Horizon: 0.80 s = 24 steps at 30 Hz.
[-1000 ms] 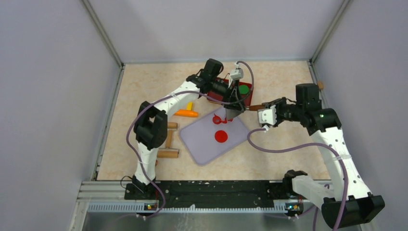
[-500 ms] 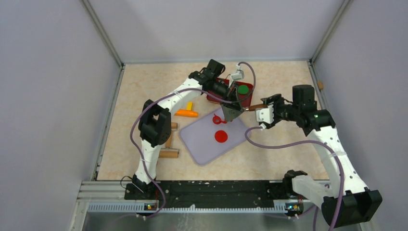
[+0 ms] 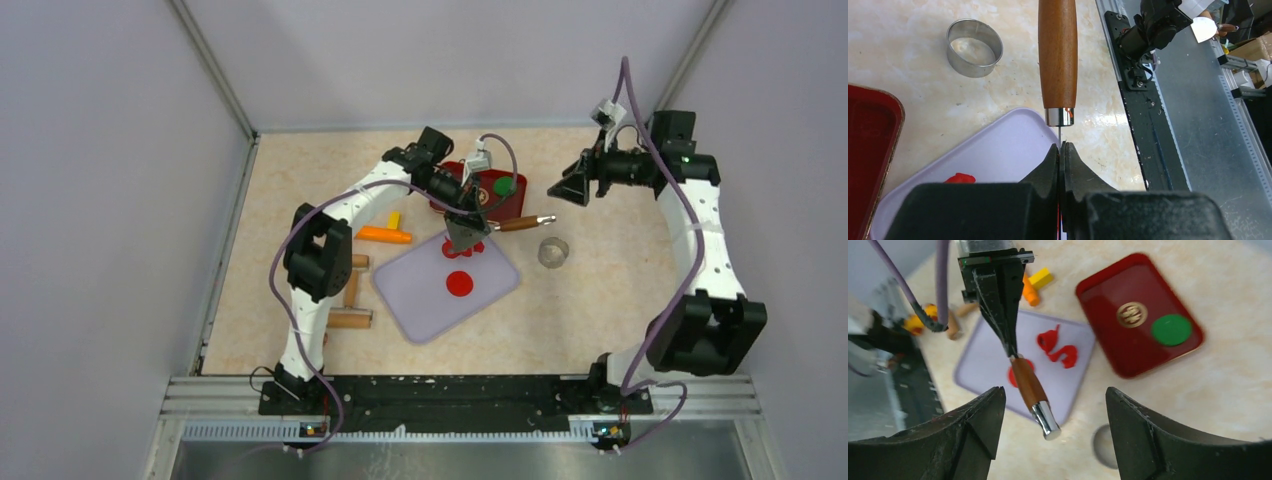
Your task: Roll out the dumpling wrappers from the dough
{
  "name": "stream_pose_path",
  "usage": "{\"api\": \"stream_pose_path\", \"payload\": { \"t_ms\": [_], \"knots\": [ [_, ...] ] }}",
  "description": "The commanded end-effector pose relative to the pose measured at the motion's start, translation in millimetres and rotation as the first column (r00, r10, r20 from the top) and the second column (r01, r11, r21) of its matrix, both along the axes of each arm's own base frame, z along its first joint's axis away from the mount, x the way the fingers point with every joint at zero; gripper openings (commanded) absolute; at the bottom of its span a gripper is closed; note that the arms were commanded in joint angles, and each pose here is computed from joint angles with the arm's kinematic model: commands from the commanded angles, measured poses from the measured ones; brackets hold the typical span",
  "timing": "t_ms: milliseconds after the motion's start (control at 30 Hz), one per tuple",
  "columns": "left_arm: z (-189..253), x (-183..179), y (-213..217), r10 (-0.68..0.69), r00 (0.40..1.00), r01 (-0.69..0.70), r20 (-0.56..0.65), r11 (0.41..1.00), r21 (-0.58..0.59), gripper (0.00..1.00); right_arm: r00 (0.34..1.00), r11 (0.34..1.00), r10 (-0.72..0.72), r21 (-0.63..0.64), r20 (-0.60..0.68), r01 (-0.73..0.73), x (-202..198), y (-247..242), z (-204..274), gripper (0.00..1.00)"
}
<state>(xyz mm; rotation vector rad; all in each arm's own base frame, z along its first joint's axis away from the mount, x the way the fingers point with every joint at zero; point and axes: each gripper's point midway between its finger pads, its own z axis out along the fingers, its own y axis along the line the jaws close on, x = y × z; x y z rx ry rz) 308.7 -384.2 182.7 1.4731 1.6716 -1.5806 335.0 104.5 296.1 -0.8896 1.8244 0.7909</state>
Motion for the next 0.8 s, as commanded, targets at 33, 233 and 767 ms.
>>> {"api": "stream_pose_path", "payload": {
  "t_ms": [33, 233, 767],
  "knots": [
    [36.7, -0.7, -6.0, -0.005, 1.000, 0.005, 0.005, 0.995, -0.099, 0.00, 0.886, 0.956, 0.063, 0.284, -0.458, 0.079, -20.7, 20.9, -15.6, 0.73],
    [49.1, 4.5, -16.8, -0.001, 0.987, -0.023, -0.163, 0.989, -0.145, 0.00, 0.885, 0.949, 0.048, 0.297, -0.464, 0.104, -25.2, 22.4, -30.3, 0.73],
    [48.6, 7.9, -23.7, -0.036, 0.950, -0.018, -0.311, 0.985, -0.170, 0.00, 0.845, 0.953, 0.105, 0.296, -0.525, 0.065, -30.7, 23.2, -67.4, 0.67]
  ]
}}
